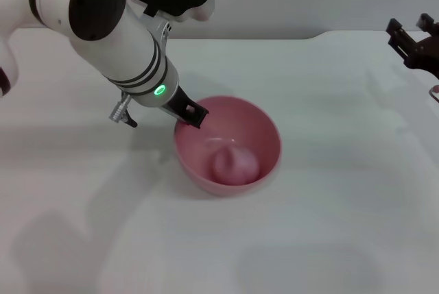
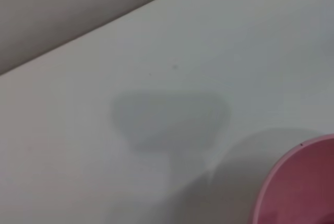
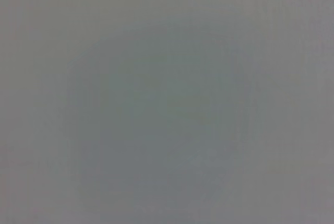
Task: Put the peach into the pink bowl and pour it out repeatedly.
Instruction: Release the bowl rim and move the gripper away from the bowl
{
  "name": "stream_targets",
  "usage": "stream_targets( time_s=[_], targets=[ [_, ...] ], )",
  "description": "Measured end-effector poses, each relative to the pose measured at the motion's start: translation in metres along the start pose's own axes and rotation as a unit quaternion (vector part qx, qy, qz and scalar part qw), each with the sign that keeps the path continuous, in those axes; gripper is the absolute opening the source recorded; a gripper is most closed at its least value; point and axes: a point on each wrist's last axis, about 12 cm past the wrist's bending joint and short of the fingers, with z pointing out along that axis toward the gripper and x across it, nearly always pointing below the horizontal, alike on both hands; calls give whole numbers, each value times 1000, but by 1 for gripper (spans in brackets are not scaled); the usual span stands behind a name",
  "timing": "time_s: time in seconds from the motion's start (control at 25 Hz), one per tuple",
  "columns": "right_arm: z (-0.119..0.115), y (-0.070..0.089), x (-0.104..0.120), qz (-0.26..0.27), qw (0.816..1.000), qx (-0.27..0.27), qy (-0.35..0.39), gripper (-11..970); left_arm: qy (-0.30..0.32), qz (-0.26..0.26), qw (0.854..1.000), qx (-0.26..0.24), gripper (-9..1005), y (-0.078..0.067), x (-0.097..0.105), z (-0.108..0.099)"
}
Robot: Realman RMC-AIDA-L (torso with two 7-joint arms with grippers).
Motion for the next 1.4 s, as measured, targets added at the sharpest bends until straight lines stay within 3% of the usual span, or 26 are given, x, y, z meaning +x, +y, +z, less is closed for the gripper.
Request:
stream_targets(
  time_s=[0.96, 1.4],
  targets=[
    [1, -9, 11, 0, 1000, 24, 19, 603, 18, -11, 999, 24, 48, -4, 6, 7],
    [1, -8, 14, 2, 999, 25, 25, 603, -7, 5, 1000, 23, 228, -6, 2, -1]
  ],
)
